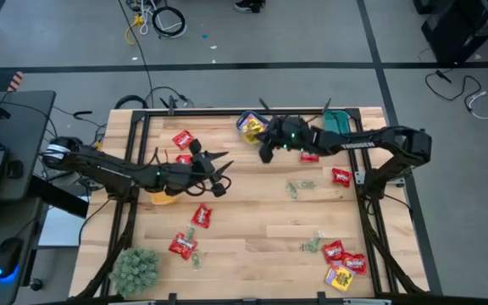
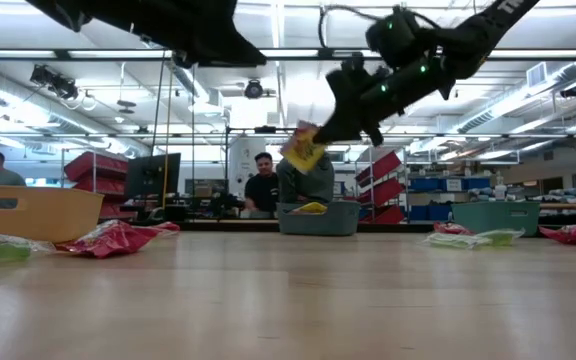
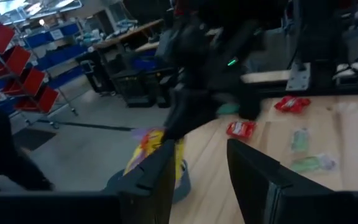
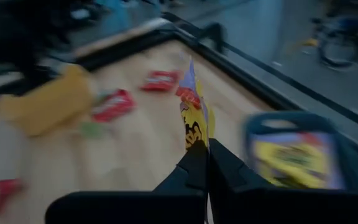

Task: Sort candy
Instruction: Put the yellow candy into the blue bin

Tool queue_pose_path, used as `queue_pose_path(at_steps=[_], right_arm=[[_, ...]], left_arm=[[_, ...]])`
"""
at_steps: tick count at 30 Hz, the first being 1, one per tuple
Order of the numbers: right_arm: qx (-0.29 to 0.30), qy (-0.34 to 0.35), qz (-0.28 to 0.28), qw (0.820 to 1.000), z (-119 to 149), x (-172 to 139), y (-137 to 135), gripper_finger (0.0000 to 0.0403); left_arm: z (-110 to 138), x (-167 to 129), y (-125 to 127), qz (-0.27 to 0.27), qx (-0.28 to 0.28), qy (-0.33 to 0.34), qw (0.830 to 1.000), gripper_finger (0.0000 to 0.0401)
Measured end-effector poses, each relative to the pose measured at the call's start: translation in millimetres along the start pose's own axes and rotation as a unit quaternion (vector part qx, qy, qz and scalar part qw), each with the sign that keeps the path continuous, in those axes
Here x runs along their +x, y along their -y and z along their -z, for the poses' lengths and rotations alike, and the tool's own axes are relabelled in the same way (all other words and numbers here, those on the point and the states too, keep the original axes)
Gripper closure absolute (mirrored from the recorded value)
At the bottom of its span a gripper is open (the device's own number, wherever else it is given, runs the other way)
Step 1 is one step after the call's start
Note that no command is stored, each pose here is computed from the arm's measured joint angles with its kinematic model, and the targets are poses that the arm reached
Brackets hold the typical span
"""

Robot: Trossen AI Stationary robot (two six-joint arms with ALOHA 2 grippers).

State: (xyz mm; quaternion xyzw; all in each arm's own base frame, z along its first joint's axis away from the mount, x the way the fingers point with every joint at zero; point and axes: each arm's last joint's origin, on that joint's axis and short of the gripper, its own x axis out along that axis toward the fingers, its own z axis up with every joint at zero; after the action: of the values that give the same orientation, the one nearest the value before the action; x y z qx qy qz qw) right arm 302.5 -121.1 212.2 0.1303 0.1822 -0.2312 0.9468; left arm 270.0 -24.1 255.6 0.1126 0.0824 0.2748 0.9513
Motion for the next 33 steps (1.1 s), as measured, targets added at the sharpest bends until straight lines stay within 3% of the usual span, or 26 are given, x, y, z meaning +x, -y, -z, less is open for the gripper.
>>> queue_pose_path(at_steps=[5, 14, 26, 33], right_arm=[[0.018, -0.032, 0.034, 0.999, 0.7, 0.6, 40.1, 0.0403], [0.073, -0.094, 0.005, 0.993, 15.4, 15.0, 84.9, 0.0403], [0.087, -0.184, 0.032, 0.978, 25.8, 50.7, 96.9, 0.0393], [0.065, -0.195, 0.068, 0.976, 5.5, 42.6, 94.5, 0.0301]], left_arm=[[0.6, -1.2, 1.6, 0.014, 0.005, -0.003, 1.000, 0.0281], [6.9, -1.5, 4.7, 0.055, 0.010, -0.025, 0.998, 0.0393], [27.6, -4.8, 5.2, 0.063, -0.005, -0.049, 0.997, 0.0398], [35.5, -6.9, 6.1, 0.073, -0.024, -0.057, 0.995, 0.0398]])
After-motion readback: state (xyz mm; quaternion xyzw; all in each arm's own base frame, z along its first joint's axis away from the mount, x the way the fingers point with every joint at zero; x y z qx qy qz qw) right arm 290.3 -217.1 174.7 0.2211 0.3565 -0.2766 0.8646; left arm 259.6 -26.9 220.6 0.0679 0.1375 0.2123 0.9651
